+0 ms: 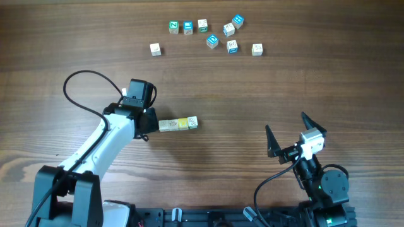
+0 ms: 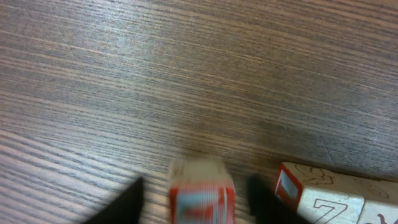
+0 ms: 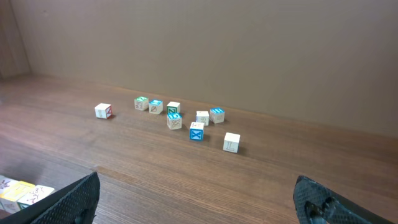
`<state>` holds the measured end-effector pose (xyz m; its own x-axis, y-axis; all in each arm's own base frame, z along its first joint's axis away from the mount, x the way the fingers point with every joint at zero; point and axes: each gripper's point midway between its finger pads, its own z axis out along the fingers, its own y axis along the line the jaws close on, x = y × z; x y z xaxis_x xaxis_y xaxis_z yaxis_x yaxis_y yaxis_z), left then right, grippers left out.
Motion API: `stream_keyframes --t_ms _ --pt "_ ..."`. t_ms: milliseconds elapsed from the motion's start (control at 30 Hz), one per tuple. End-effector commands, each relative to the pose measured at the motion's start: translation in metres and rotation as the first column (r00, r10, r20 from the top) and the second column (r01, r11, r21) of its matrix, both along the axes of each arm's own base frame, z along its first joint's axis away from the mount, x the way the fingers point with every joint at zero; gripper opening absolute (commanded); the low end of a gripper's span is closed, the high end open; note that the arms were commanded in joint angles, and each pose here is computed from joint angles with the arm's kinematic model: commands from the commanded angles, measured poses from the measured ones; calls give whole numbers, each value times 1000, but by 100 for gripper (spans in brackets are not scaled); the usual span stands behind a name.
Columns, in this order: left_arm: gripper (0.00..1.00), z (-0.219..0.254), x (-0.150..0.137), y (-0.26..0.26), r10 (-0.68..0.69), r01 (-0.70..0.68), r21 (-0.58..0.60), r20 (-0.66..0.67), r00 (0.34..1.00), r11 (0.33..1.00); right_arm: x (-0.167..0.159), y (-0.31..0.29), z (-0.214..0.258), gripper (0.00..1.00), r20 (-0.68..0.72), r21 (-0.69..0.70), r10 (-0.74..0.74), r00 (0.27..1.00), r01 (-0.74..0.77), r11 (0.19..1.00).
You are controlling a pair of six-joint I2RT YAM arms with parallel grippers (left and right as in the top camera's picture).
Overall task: Form a horizontal line
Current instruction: 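Carry the 'A' block to the left end of the row, then lower the 'A' block against the row's left end and release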
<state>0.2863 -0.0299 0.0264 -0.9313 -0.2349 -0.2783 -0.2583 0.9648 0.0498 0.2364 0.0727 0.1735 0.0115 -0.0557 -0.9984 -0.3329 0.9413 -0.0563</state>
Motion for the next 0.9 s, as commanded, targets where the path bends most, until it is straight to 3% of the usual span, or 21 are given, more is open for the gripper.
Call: stream_keyframes --t_ms 0,167,333,400,433,500,633,867 --pt "82 -6 -3 5 3 -3 19 -8 1000 1000 0 -2 1 100 5 7 -11 1000 11 1000" --pt "79 -7 0 23 89 -89 -14 -2 996 996 0 -2 1 100 5 8 -11 1000 11 1000" --pt "71 -4 4 28 205 -206 -255 -31 978 945 0 -2 1 100 5 7 -11 1000 11 1000" --pt "69 -7 -7 30 300 -312 -264 -89 950 913 0 -2 1 100 5 7 -11 1000 11 1000" --pt "66 -7 -9 29 323 -340 -269 -104 940 901 0 -2 1 100 5 7 -11 1000 11 1000" --pt "47 -7 -12 23 371 -395 -304 -135 919 867 0 -2 1 100 5 7 -11 1000 11 1000" --pt "34 -5 -4 22 400 -414 -329 -114 910 849 0 -2 1 100 6 7 -11 1000 11 1000" --pt "38 -6 -5 24 414 -429 -316 -115 903 846 0 -2 1 100 6 7 -11 1000 11 1000"
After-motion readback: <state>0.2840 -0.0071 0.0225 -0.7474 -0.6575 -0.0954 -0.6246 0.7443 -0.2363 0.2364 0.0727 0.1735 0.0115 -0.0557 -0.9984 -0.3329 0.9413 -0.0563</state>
